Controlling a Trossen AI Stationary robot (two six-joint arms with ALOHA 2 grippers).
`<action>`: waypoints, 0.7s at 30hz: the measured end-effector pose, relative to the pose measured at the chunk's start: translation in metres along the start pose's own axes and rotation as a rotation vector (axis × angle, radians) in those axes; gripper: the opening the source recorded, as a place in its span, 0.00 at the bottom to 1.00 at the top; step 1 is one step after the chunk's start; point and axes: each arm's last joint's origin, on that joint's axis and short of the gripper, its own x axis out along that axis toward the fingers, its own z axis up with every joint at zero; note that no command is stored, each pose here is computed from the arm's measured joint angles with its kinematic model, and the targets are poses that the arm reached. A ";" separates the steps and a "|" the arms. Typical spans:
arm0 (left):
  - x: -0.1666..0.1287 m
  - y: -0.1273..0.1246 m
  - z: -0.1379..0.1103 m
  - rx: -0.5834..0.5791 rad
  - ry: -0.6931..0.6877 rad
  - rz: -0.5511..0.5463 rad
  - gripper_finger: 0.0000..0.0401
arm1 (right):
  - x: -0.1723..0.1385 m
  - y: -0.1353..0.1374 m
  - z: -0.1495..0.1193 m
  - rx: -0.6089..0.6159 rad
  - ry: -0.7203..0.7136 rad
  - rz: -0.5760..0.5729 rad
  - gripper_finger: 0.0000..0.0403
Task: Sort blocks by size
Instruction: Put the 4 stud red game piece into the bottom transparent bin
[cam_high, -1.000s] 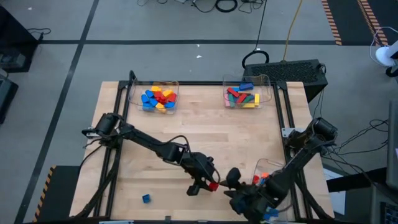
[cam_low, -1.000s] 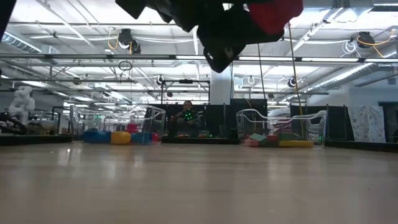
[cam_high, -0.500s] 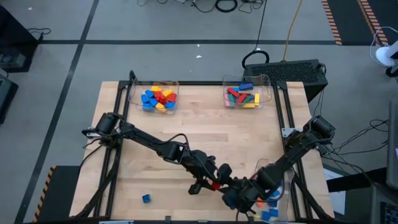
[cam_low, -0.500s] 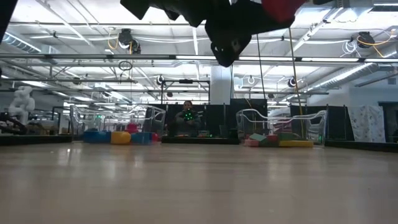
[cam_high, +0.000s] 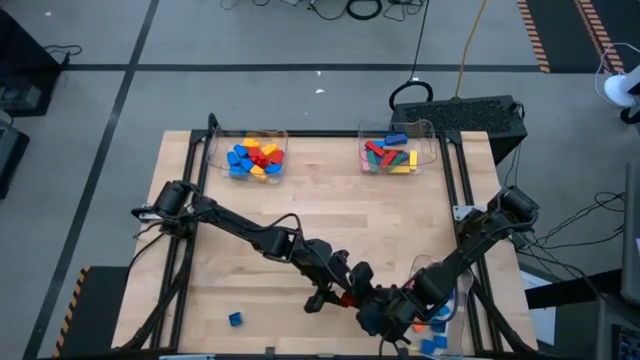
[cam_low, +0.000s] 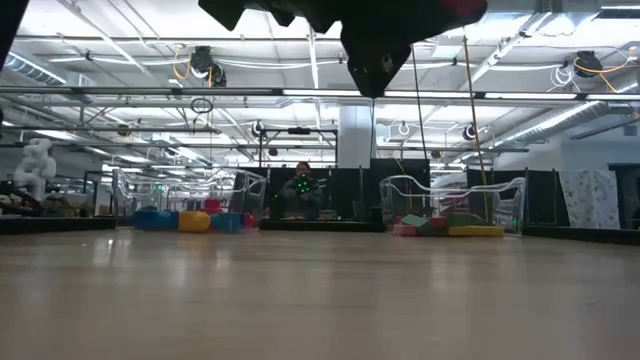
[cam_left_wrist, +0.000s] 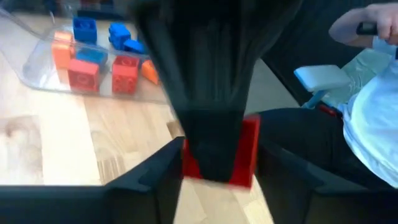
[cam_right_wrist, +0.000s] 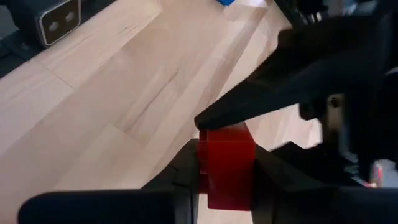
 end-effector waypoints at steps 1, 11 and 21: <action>0.000 0.000 0.001 0.002 -0.007 0.001 0.49 | 0.000 0.000 0.000 0.020 0.001 0.000 0.17; -0.010 0.020 -0.005 -0.052 0.070 0.223 0.64 | -0.046 -0.005 -0.016 0.483 0.127 0.023 0.17; -0.023 -0.008 -0.012 -0.008 0.205 0.483 0.65 | -0.122 0.039 -0.044 0.768 0.261 0.015 0.17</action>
